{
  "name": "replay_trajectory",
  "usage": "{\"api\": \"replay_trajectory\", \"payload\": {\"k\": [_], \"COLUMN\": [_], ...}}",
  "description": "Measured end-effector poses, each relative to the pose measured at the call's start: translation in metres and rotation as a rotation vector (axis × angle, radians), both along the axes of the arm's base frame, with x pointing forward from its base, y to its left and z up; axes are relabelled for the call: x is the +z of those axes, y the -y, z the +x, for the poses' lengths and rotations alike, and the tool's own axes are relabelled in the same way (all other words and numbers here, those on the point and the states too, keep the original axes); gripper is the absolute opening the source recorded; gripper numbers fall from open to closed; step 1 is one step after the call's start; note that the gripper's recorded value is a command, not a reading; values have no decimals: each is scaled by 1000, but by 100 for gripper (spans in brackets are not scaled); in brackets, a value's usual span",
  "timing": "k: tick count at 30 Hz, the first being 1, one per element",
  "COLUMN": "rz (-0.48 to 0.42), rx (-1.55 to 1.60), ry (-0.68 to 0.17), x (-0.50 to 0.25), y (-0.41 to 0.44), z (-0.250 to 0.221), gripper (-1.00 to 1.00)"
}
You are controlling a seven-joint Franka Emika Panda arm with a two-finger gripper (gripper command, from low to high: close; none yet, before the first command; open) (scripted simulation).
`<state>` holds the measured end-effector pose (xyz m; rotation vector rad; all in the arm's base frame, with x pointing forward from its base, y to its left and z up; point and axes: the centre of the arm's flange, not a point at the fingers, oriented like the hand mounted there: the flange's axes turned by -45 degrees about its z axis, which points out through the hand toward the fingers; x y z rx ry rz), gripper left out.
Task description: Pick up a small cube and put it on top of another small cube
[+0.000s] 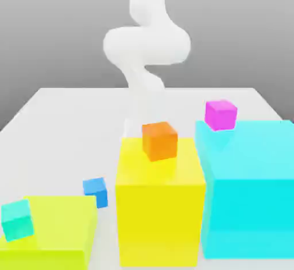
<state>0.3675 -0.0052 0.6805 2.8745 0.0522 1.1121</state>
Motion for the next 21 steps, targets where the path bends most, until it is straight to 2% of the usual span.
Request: {"api": "replay_trajectory", "payload": {"k": [5,10,15,21], "rz": [-157,-247,-269,-217], "rx": [69,168,296,482], "ry": [-181,-371,-547,-704], "x": [-86,-180,-274,-377], "y": [26,65,105,143], "z": [44,67,64,34], "gripper": [0,0,0,0]}}
